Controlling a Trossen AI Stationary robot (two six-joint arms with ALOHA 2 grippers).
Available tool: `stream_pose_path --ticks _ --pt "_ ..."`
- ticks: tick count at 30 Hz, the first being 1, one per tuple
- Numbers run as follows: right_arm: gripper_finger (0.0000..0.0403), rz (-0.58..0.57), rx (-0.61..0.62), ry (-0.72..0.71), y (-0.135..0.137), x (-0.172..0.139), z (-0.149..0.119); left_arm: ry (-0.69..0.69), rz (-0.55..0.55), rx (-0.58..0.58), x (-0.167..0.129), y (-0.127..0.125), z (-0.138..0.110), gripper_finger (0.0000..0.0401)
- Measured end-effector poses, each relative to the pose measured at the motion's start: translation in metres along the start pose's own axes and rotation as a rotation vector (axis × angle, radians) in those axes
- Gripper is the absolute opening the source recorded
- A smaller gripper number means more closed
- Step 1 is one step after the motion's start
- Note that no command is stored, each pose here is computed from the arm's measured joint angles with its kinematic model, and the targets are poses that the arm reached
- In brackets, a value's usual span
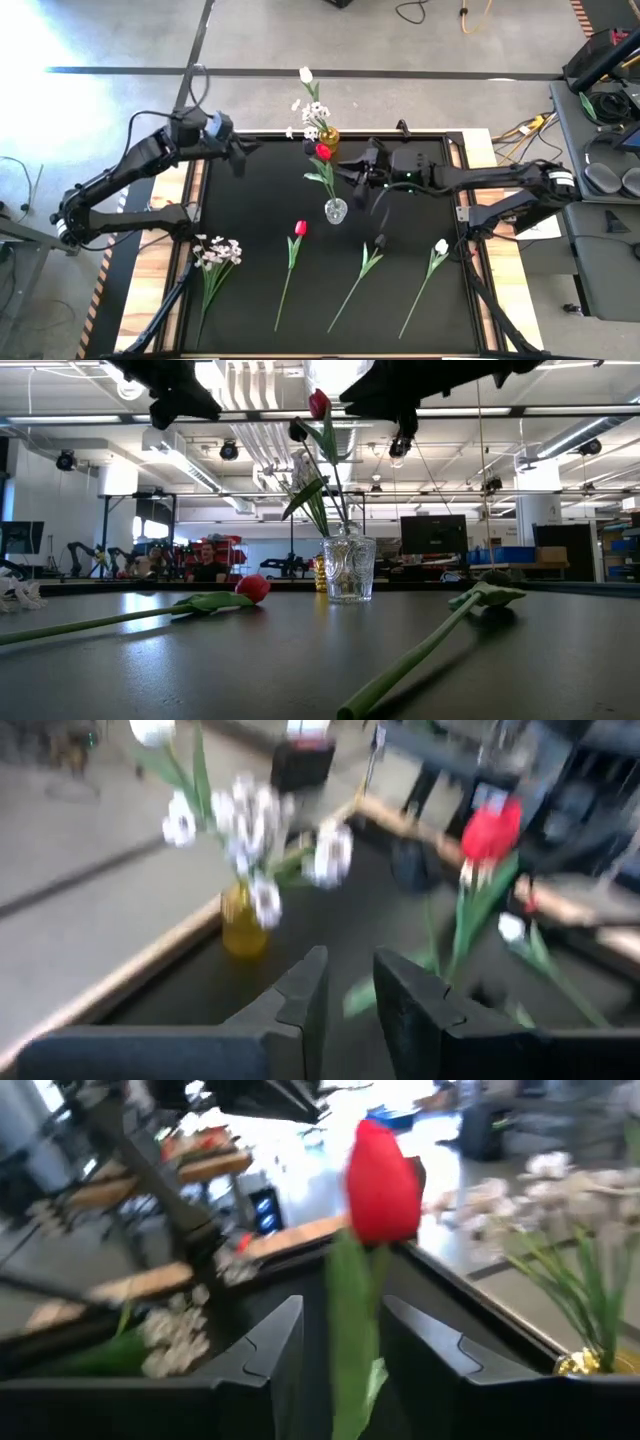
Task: Sort flowers into vase by color
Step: Put the white flowers into the yellow vase
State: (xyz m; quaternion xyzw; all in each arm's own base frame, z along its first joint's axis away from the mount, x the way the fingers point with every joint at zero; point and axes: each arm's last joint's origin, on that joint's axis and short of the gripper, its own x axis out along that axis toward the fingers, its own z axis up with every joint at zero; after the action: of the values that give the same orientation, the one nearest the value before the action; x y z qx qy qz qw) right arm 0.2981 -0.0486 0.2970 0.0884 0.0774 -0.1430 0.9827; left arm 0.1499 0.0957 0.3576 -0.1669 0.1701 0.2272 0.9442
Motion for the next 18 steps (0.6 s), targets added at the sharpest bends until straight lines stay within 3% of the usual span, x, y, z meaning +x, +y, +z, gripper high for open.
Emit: stream_pose_path --ticks 5,12,18 --pt "0.0086 0.111 -0.062 0.124 -0.006 -0.016 0.027 0.171 -0.007 -0.064 -0.003 -0.015 -0.010 0.0024" --pt "0.0015 0.088 -0.196 0.188 -0.012 -0.032 0.059 0.411 -0.041 -0.185 0.004 -0.047 -0.035 0.0002" --pt "0.0009 0.063 -0.199 0.251 -0.021 -0.038 0.064 0.647 -0.020 -0.288 0.008 -0.080 -0.063 0.0000"
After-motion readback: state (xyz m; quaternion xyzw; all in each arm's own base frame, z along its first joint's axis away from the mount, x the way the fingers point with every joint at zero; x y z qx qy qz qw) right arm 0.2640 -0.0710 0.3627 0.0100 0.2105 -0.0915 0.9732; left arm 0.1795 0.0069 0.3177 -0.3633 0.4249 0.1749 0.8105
